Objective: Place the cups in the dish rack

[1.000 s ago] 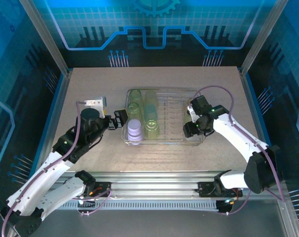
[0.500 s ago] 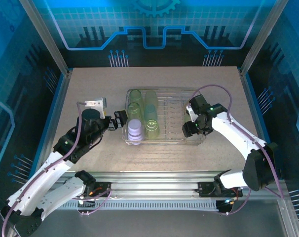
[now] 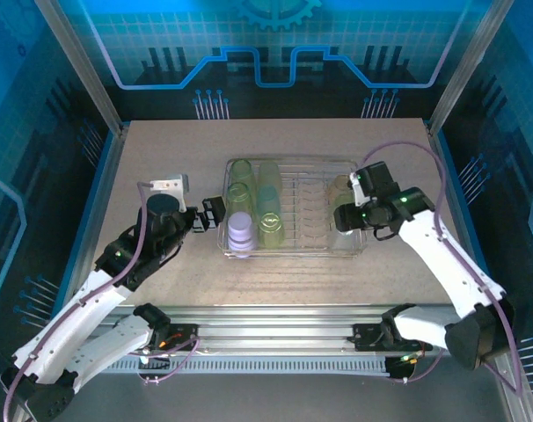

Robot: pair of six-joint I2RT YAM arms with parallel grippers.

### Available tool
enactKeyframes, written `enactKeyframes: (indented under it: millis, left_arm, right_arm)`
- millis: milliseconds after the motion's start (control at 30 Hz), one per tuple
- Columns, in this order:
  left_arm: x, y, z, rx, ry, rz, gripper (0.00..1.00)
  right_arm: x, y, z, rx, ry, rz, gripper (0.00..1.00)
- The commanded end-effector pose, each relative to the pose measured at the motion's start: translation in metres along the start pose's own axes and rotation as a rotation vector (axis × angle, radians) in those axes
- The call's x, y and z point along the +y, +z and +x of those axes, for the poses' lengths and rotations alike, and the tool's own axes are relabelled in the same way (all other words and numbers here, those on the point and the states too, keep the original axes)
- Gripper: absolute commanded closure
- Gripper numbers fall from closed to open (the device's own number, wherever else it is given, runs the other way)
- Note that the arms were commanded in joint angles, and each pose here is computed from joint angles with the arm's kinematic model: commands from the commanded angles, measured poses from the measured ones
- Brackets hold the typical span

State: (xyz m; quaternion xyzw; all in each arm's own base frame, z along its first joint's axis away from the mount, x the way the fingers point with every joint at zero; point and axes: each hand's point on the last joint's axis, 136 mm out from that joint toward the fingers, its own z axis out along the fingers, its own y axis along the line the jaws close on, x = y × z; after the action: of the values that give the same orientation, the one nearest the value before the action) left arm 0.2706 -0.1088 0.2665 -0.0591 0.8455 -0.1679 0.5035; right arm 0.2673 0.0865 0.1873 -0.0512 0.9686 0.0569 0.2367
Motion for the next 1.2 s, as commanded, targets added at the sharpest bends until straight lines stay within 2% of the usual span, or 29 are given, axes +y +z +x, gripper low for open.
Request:
enactKeyframes:
  millis: [0, 200, 667, 1100, 1167]
  left_arm:
    - [0.007, 0.001, 0.003, 0.001, 0.028, -0.035, 0.01]
    - [0.006, 0.003, 0.003, 0.001, 0.026, -0.034, 0.01]
    - [0.008, 0.005, 0.008, 0.022, 0.03, -0.042, 0.01]
    - [0.012, 0.006, 0.012, 0.032, 0.039, -0.057, 0.01]
    - [0.013, 0.006, 0.014, 0.034, 0.042, -0.06, 0.01]
  right_arm:
    - [-0.021, -0.004, 0.006, 0.024, 0.103, 0.035, 0.33]
    - [-0.042, 0.013, 0.026, 0.099, 0.139, 0.094, 0.36]
    - [-0.045, 0.05, 0.039, 0.165, 0.149, 0.103, 0.66]
    - [-0.052, 0.062, 0.046, 0.215, 0.173, 0.151, 0.87]
    - [-0.051, 0.063, 0.042, 0.206, 0.18, 0.146, 0.95]
